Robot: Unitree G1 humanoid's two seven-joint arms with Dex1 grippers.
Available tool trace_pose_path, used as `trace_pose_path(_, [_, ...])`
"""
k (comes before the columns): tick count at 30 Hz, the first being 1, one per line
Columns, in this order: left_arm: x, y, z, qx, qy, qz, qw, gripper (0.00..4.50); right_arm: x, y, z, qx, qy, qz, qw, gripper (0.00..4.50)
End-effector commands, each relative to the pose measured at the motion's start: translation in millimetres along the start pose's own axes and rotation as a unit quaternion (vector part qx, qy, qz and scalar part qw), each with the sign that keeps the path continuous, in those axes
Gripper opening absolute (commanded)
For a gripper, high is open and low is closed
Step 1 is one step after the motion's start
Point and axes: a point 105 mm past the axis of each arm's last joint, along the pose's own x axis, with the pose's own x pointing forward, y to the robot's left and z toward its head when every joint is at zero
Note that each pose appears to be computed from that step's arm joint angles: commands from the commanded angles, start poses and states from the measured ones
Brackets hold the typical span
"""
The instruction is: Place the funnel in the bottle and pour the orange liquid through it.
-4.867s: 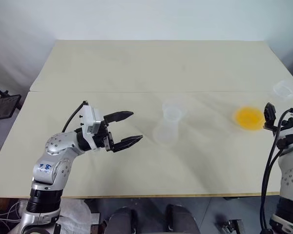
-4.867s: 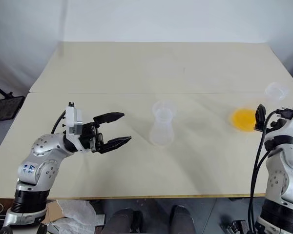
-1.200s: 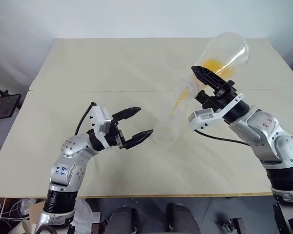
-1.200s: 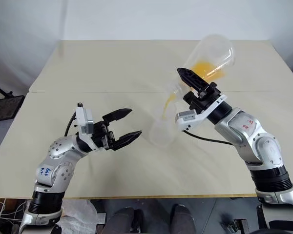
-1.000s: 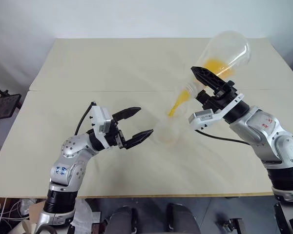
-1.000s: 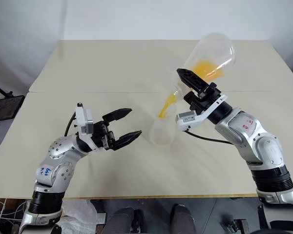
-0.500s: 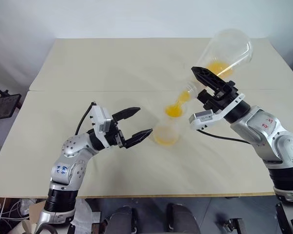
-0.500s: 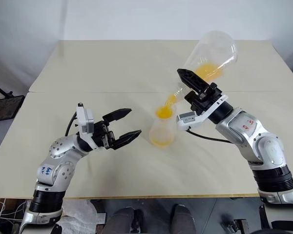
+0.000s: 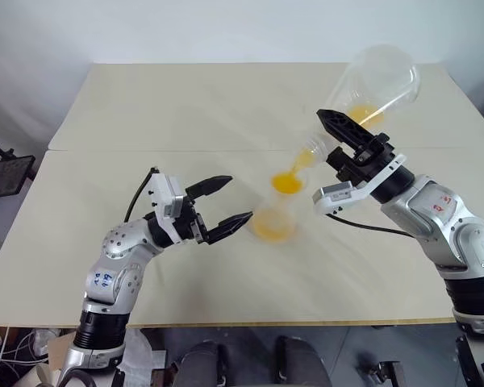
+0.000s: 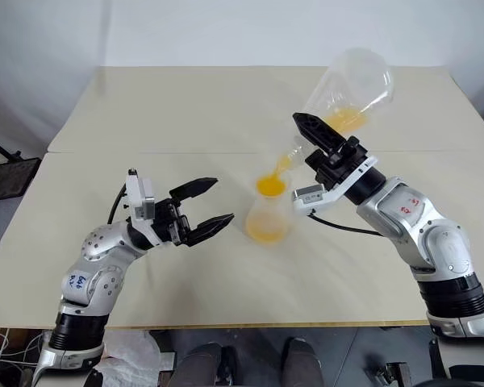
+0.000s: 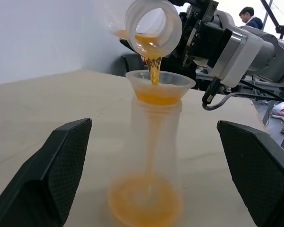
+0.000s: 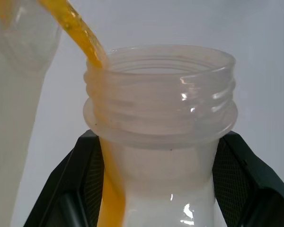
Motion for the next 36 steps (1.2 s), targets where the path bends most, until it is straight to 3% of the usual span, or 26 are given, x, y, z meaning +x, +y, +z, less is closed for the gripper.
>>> trace_pose_path(1, [3.9, -2.2, 8.8, 0.018, -0.015, -0.011, 1.0, 4.5, -1.0, -23.2, -4.3, -0.035, 0.003, -0.036, 0.999, 2.64])
trace_pose_path(36, [6.2, -0.6, 8.9, 0.019, -0.016, -0.013, 1.0, 4.5, -4.1, -18.4, 3.2, -0.069, -0.013, -0.032, 0.997, 2.64])
